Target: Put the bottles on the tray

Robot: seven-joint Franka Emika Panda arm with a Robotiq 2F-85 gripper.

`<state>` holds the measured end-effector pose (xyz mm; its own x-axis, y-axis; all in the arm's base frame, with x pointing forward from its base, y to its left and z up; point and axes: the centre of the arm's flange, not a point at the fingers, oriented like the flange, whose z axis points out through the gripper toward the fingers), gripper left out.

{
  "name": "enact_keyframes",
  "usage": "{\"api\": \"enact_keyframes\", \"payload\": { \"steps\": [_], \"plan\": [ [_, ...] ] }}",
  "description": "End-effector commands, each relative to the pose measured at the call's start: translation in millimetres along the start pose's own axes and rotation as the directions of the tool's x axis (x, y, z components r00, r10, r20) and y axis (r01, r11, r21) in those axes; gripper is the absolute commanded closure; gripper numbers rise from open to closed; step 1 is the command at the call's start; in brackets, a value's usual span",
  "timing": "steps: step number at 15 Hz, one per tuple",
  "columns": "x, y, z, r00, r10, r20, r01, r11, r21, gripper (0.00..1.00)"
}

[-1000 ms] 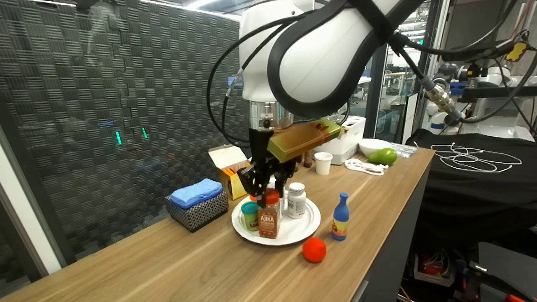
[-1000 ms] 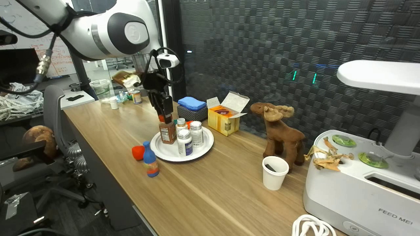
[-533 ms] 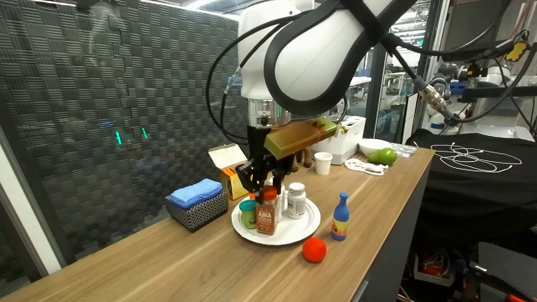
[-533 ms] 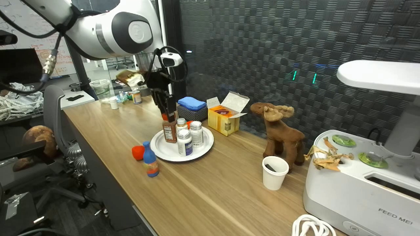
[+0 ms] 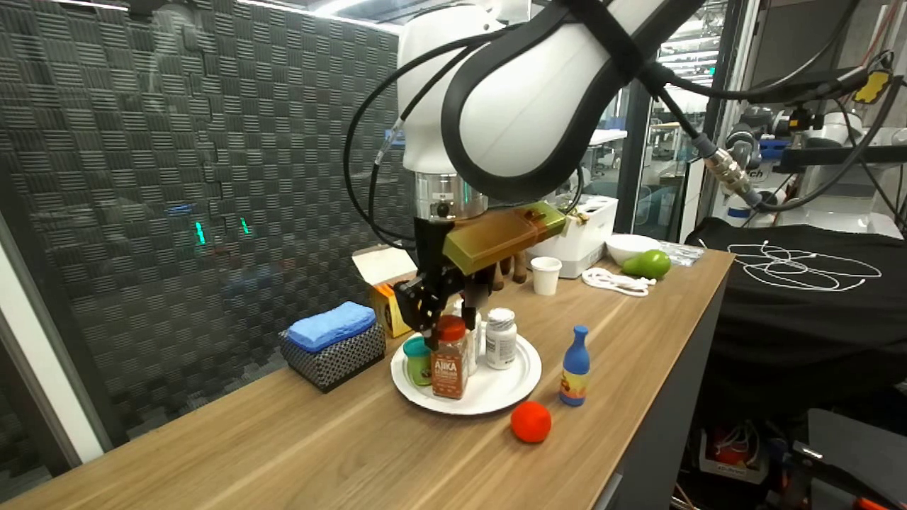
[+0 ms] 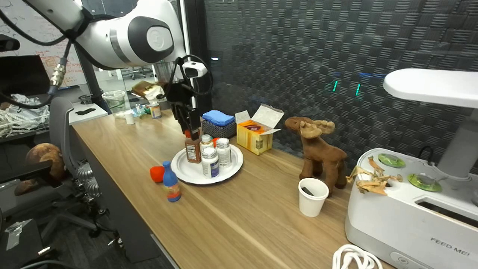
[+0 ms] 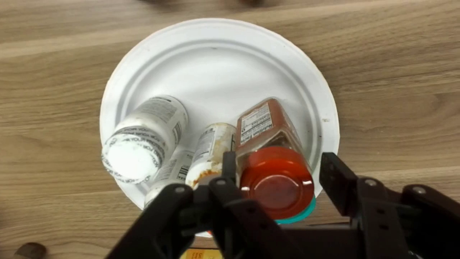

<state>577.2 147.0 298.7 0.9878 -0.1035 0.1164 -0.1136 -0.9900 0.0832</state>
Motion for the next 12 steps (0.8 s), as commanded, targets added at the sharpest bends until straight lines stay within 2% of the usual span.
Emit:
{"api": "enact_keyframes", "payload": {
  "steps": [1,2,5,12],
  "plan": [
    [0,-8,-12,1.000,-0.016,-0.013,0.016,1.000,0.017,0.05],
    [-4,-6,-17,1.000,-0.013,-0.017,0.013,1.000,0.012,0.00],
    [-16,0,-38,1.000,0.001,-0.028,0.000,1.000,0.008,0.00],
    [-62,53,-61,0.997,0.076,-0.003,-0.076,0.997,0.024,0.00]
  ]
}}
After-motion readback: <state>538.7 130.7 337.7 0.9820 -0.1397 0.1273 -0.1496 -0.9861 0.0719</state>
